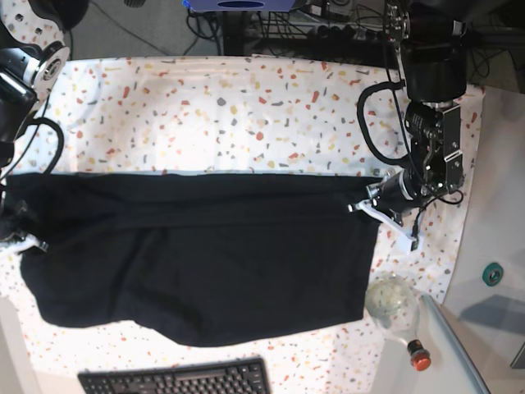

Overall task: Layout the t-shirt on the table in an organized manner, then fold the t-shirt properly
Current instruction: 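Pull the held t-shirt edge taut between both grippers and lay it down, then release the t-shirt and regrasp its edge with both grippers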

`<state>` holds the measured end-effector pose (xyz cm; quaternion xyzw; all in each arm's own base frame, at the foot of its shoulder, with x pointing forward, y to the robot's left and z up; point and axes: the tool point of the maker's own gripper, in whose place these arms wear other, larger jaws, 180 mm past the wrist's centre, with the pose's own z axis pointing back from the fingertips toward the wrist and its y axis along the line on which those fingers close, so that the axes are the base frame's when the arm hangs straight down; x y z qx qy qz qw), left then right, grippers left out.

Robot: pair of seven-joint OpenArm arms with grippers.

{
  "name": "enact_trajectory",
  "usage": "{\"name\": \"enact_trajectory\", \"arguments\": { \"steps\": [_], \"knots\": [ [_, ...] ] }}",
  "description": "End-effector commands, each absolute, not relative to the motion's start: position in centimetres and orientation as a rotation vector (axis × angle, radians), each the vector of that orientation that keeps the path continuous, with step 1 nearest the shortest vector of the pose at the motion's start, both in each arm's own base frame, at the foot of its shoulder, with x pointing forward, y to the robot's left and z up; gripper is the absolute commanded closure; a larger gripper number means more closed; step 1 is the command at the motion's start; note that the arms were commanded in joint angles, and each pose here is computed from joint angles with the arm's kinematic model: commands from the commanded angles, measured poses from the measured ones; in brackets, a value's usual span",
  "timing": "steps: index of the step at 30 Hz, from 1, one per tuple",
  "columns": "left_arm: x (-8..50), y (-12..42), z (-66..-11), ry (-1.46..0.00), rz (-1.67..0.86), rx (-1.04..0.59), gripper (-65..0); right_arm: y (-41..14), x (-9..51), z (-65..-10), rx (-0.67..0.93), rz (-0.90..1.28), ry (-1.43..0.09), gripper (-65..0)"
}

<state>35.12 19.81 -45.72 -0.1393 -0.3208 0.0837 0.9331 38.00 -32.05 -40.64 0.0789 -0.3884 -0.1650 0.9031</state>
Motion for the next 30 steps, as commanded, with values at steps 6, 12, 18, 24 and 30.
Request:
{"name": "enact_trajectory", "arguments": {
  "steps": [6, 12, 18, 24, 30],
  "knots": [
    [36.6, 20.2, -44.1, -0.715, 0.168, -0.289, 0.0, -33.2, 39.4, -38.4, 0.152, -0.342, -0.874, 0.0],
    [36.8, 20.3, -43.8, -0.726, 0.176, -0.293, -41.6, -33.3, 39.2, -38.5, 0.158, -0.352, -0.877, -41.1],
    [38.4, 20.3, -42.3, -0.767, 0.169, -0.3, -65.0, -32.7, 38.6, -38.2, 0.181, -0.308, -0.899, -45.9],
    [36.2, 23.0, -40.0, -0.877, 0.29, -0.364, -65.0, -31.5, 34.9, -35.7, 0.272, -0.278, -1.028, -45.9],
    [29.3, 28.0, -40.4, -0.963, 0.376, -0.439, -65.0, -29.7, 29.0, -34.9, 0.356, -0.286, -1.053, -35.6]
  ]
}}
